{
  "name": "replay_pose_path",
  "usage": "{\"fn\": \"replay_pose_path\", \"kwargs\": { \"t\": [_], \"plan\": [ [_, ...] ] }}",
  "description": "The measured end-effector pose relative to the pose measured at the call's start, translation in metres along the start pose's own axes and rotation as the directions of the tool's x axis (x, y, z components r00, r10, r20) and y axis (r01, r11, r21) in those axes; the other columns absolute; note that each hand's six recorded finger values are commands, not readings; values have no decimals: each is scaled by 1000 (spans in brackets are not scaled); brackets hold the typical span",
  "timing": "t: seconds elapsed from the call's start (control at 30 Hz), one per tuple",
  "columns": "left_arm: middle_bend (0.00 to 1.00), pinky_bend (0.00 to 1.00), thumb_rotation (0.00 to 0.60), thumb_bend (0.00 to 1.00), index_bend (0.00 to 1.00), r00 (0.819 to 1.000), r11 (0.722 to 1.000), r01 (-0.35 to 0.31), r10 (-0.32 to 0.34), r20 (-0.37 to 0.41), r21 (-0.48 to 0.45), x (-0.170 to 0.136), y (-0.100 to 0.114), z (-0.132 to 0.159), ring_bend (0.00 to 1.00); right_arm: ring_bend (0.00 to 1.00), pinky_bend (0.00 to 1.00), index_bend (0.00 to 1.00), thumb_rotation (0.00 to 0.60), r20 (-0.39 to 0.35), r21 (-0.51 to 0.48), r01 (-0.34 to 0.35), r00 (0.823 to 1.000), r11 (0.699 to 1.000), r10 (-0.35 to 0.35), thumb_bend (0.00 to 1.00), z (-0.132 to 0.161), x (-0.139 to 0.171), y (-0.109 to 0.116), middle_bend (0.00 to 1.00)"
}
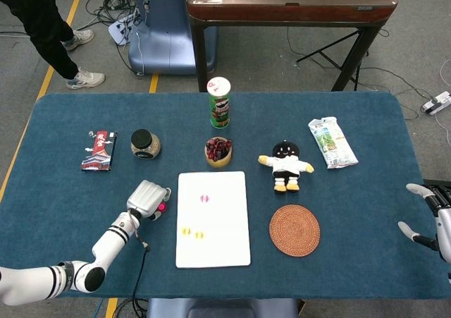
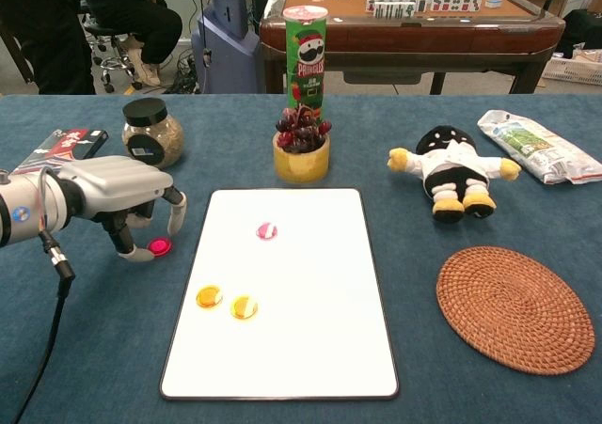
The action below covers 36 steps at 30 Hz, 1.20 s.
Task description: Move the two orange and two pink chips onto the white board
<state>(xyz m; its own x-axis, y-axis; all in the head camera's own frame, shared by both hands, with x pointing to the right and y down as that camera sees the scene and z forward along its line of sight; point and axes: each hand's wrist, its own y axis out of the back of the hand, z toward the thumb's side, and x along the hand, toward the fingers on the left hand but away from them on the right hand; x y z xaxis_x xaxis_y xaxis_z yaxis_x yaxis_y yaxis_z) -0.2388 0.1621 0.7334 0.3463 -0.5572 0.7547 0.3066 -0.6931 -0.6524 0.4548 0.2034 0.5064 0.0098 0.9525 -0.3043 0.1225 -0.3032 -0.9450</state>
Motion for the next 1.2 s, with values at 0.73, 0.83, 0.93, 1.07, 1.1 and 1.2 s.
{"fn": "replay_pose_path", "kwargs": {
  "t": [0.73,0.83,0.93,1.07,1.1,1.2],
  "plan": [
    [1000,1000,600,293,565,1000,1000,5,-5,-3,17,1,-3,1,960,231,374,277,600,-1,2,-3,1000,1000,3,17,0,0,-1,314],
    [1000,1000,600,297,571,1000,1000,1,-1,0,16,1,-1,2,960,231,374,277,600,-1,2,-3,1000,1000,3,17,1,0,-1,315],
    [1000,1000,600,320,578,1000,1000,1,-1,-1,14,2,-1,3,961,231,374,277,600,-1,2,-2,1000,1000,2,17,1,0,-1,315],
    [1000,1000,600,337,587,1000,1000,1,-1,-1,12,2,-2,3,961,231,374,277,600,0,1,-1,1000,1000,1,17,0,0,0,315],
    [1000,1000,600,337,587,1000,1000,1,-1,-1,12,2,-2,4,961,231,374,277,600,0,0,-1,1000,1000,1,17,0,0,0,315],
    [1000,1000,600,338,587,1000,1000,-3,3,1,12,2,-1,4,961,231,374,277,600,0,0,0,1000,1000,0,17,0,0,0,315]
  ]
}}
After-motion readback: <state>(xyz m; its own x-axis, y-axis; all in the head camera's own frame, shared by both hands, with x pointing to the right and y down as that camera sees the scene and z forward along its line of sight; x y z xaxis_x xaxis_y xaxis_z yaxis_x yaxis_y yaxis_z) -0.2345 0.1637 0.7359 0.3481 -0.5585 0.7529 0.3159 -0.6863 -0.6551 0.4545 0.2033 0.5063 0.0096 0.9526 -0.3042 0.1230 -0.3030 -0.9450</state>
